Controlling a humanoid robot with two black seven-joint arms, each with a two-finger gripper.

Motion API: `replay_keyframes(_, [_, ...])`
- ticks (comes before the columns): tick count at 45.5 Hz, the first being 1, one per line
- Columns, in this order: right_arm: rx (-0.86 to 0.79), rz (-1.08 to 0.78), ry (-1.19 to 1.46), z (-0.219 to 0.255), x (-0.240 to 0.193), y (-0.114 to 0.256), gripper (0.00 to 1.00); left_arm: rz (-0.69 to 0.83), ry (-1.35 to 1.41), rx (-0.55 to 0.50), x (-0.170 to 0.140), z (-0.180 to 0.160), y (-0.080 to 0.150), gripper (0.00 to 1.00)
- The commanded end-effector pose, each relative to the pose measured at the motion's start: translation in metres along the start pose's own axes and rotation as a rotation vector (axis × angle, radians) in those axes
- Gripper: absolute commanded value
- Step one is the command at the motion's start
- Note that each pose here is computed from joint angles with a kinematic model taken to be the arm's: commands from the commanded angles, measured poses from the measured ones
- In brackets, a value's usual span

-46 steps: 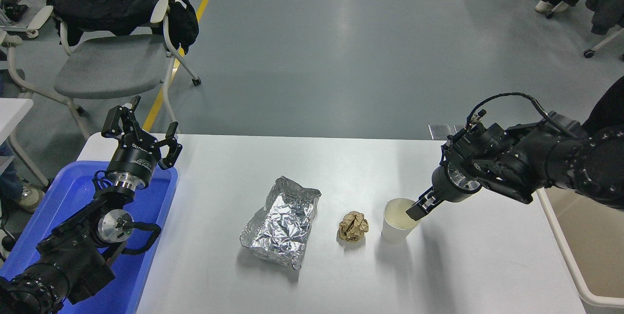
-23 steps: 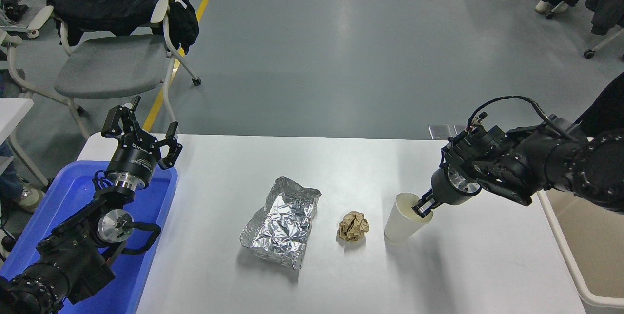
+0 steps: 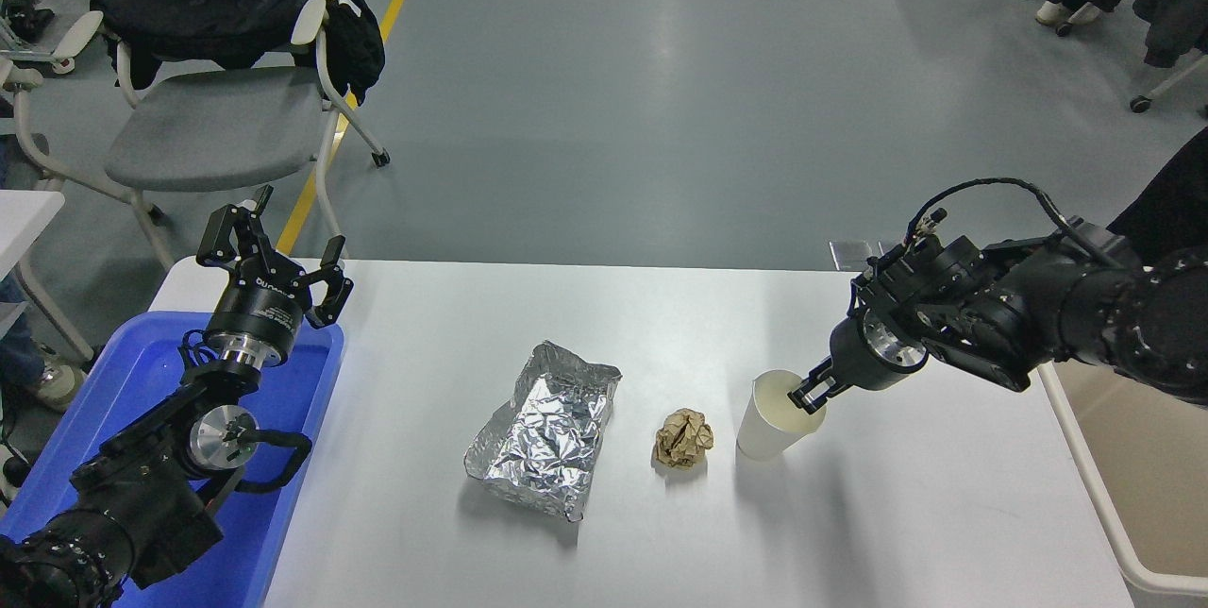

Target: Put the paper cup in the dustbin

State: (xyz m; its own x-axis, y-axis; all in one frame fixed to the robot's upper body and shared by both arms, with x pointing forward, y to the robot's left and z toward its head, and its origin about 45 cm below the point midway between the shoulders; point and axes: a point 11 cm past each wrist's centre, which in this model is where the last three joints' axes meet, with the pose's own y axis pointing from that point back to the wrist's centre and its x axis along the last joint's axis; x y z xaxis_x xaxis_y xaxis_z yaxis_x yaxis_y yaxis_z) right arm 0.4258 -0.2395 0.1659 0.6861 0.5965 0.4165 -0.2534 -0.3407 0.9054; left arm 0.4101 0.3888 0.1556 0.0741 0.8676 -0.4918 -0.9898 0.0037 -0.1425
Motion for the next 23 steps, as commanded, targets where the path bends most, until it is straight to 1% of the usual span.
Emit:
replay_keyframes(1, [-0.03,0.107,-0.037,0.019,0.025,0.033,0.0,0.0,0.0,0.0,0.0,0.0,0.0,1.0])
replay_keyframes(14, [-0.004,0.328,-0.146,0.028,0.075,0.085,0.0,0.0,0.0,0.0,0.0,0.0,0.0,1.0])
replay_keyframes(23, [0.077,0.428,-0.279,0.025,0.093,0.103,0.0,0.0,0.0,0.0,0.0,0.0,0.0,1.0])
